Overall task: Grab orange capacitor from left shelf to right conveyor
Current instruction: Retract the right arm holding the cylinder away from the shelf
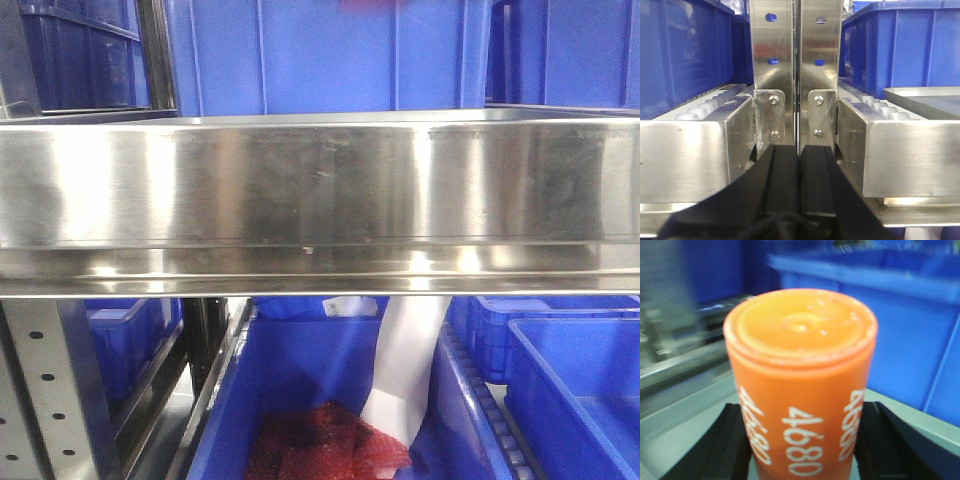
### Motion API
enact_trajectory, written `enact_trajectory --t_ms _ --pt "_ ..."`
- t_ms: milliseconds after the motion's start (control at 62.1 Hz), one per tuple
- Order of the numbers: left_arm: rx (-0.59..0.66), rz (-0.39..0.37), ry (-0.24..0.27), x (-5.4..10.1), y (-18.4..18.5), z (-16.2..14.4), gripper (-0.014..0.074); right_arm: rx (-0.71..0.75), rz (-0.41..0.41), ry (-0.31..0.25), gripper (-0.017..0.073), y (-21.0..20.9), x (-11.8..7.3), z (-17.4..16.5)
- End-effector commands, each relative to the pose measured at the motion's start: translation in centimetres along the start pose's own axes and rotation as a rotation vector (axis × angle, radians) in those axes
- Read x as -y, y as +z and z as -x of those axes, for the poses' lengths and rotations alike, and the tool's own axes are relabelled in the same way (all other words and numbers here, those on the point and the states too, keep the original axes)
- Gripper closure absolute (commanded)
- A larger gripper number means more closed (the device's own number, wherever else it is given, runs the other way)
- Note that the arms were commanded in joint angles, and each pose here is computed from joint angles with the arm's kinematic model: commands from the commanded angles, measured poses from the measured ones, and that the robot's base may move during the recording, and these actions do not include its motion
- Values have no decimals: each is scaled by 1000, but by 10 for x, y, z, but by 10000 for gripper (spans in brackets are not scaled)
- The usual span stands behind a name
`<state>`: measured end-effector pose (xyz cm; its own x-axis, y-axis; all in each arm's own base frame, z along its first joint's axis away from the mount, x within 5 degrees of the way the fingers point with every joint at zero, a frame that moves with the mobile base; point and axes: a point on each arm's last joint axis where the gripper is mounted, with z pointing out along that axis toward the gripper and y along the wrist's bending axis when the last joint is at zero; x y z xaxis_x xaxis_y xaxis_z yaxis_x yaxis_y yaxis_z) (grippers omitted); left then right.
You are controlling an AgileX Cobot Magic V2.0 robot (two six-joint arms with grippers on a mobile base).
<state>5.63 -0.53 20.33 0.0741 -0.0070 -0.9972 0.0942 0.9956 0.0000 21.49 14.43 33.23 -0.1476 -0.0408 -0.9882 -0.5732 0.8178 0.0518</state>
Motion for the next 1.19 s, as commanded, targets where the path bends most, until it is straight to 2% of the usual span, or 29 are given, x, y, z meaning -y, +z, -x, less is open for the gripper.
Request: enact_trajectory --t_ms 0,322,532,757,1176 --pt "81 -2 -6 0 0 10 699 134 22 -23 501 -38 -5 21" --pt "81 -2 0 0 0 10 699 202 -34 -19 501 -149 -2 -12" --pt "81 -2 -6 0 0 10 699 204 -83 -8 501 -189 2 -29" --pt "81 -2 -6 0 0 10 699 267 -85 -6 501 -206 2 -32" --pt "81 -2 -6 0 0 10 699 269 -84 -6 501 -206 2 -32"
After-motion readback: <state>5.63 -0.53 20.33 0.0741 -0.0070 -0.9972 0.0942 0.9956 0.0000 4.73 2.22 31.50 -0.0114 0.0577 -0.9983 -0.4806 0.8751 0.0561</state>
